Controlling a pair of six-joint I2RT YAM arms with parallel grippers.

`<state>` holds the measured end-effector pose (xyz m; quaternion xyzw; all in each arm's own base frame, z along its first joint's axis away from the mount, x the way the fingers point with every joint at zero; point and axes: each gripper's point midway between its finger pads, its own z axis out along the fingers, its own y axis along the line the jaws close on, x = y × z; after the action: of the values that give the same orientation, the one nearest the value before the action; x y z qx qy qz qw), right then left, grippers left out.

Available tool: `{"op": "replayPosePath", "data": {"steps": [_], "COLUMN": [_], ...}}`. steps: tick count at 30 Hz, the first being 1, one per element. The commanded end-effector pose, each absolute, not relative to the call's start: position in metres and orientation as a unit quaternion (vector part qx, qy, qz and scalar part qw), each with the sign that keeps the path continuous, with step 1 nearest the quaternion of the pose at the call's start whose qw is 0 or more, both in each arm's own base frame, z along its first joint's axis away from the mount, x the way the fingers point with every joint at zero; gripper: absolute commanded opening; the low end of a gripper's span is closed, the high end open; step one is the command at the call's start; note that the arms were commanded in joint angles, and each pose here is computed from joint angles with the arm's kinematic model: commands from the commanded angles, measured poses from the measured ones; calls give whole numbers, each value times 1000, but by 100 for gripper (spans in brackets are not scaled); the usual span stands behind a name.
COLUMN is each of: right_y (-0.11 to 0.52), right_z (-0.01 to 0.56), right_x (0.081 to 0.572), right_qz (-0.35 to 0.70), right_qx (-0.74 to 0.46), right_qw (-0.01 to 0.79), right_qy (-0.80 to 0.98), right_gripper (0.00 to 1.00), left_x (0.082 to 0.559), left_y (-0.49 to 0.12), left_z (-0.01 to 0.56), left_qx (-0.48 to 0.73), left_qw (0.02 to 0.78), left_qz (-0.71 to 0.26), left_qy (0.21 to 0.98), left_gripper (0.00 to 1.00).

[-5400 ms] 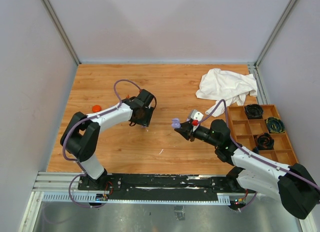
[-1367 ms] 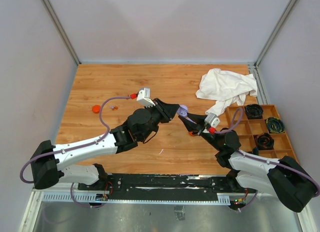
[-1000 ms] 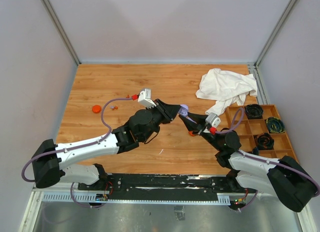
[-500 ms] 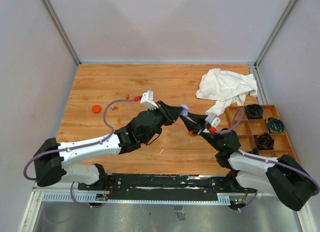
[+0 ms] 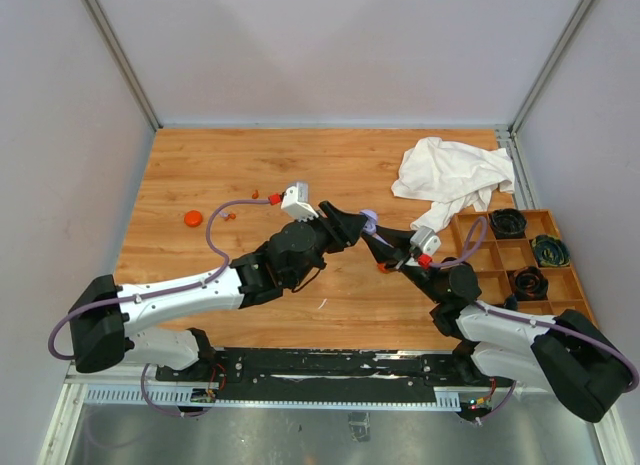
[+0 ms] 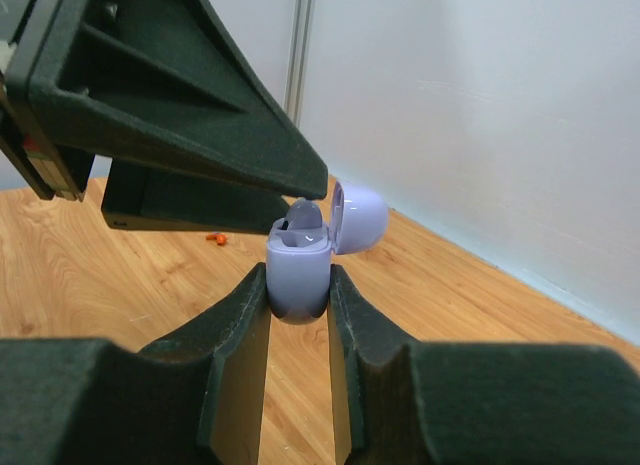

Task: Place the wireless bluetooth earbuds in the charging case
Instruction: Place the earbud in the charging case, then pick up the earbud from the center of the board.

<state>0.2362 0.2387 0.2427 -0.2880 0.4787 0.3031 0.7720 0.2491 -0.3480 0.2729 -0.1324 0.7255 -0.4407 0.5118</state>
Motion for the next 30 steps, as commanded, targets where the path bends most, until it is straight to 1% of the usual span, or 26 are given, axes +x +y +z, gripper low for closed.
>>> {"op": "replayPosePath", "data": {"steps": [1,4,7,11,16,21,26,30], "right_y": [237,235,233,229,225,224,225,227], "right_z": [262,260,255,245,230,221,215,213], "right_x": [229,230,231,233,233,233,233,234], "right_qz": [312,306,298,288,276,271,270,272], "right_qx": [-274,-274,-274,-275,-278,-283,-288,-290], "right_qw": [792,793,792,788,777,770,763,759], "right_qy": [447,450,456,470,493,504,512,516], "right_gripper": [11,11,11,11,11,11,11,10], "left_x": [251,252,256,269,301,334,362,382], "left_y": [-338,-334,-326,-307,-270,-210,-140,-94], "left_z": [280,282,280,272,241,206,175,149], "left_qx": [-141,-139,-128,-114,-109,-137,-189,-222], "left_qw": [530,537,555,582,574,552,535,513], "left_qz": [-419,-407,-375,-303,-211,-130,-51,-20], "left_qy": [724,726,732,746,783,812,822,829], "left_gripper": [55,61,65,70,79,79,79,78]}}
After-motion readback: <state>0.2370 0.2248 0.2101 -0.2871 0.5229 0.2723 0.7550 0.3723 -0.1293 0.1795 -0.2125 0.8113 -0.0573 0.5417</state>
